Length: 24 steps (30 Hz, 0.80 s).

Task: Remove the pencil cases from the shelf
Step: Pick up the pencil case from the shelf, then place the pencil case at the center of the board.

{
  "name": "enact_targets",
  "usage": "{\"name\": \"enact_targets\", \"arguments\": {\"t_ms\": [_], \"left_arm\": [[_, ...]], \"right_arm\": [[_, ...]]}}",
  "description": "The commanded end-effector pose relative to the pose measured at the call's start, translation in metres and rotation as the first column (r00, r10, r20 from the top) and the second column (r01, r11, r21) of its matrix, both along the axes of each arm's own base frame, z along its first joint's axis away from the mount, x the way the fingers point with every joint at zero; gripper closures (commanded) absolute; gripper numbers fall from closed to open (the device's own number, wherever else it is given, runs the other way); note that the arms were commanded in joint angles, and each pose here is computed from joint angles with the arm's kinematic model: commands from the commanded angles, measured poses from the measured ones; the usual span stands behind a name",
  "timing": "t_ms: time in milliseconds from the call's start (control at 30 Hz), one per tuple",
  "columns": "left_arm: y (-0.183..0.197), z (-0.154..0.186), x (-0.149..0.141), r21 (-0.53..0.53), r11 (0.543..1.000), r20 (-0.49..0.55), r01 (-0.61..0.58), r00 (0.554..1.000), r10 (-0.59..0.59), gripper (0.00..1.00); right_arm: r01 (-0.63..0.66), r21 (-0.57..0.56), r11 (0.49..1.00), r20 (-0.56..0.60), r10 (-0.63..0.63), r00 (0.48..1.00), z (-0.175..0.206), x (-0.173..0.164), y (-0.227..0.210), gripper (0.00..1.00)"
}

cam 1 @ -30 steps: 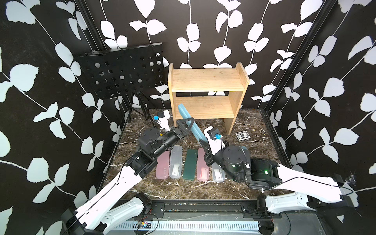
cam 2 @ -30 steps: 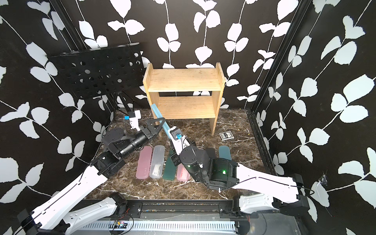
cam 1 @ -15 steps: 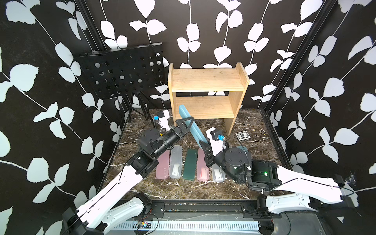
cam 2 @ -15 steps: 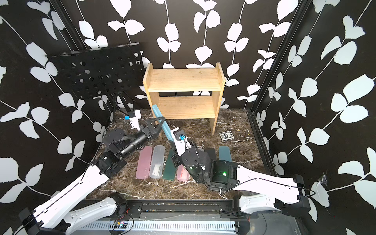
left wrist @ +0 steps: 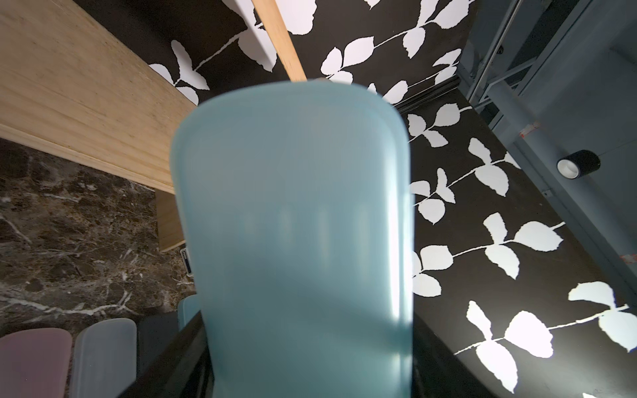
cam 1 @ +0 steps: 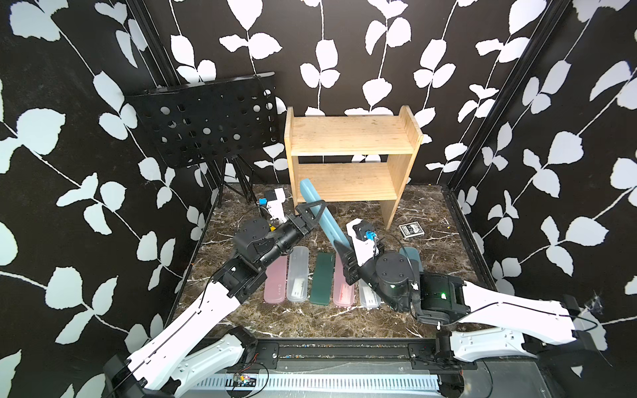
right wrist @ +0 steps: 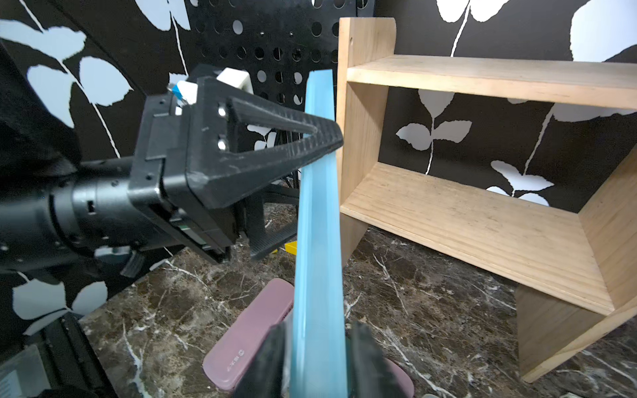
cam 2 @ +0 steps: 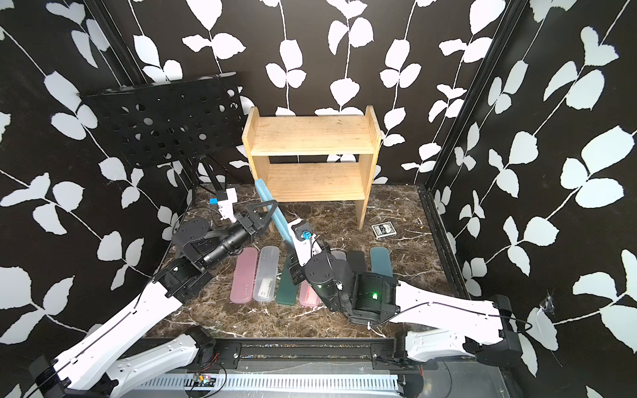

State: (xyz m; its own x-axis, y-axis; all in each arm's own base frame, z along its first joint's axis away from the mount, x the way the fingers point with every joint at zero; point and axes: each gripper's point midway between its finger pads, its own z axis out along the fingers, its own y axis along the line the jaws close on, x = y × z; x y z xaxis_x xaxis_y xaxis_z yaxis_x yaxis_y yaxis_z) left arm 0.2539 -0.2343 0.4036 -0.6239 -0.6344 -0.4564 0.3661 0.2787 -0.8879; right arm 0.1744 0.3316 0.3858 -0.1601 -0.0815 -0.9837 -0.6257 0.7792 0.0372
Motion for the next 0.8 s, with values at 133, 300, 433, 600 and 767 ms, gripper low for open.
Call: {"name": "enact_targets", "arguments": {"t_ms": [133, 300, 433, 600, 767], "left_arm": [[0.046, -0.022, -0.008, 0.310, 0.935, 0.086, -0.172, 0.984, 0.153, 0.41], [0.101, -0.059, -0.016, 0.730, 0.639, 0.119, -0.243, 0.966, 0.231, 0.41], [0.142, -0.096, -0.019, 0.958, 0.268, 0.031, -0.098, 0.969, 0.245, 0.40], [0.175, -0.160, -0.006, 0.973, -0.055, -0.196, 0.222, 0.932, 0.304, 0.36], [0.200, -0.218, 0.016, 0.912, -0.131, -0.313, 0.389, 0.865, 0.393, 0.45]], "right_arm": [[0.065, 0.060, 0.996, 0.002, -0.065, 0.998, 0.002, 0.004, -0.021, 0.01], [0.128, 0.101, 0.987, 0.000, -0.129, 0.992, 0.005, 0.006, -0.066, 0.01], [0.176, 0.122, 0.977, -0.010, -0.176, 0.984, 0.002, 0.006, -0.101, 0.01], [0.220, 0.124, 0.968, -0.036, -0.217, 0.975, -0.012, 0.008, -0.130, 0.01], [0.229, 0.116, 0.966, -0.064, -0.223, 0.973, -0.025, 0.008, -0.141, 0.01]]}}
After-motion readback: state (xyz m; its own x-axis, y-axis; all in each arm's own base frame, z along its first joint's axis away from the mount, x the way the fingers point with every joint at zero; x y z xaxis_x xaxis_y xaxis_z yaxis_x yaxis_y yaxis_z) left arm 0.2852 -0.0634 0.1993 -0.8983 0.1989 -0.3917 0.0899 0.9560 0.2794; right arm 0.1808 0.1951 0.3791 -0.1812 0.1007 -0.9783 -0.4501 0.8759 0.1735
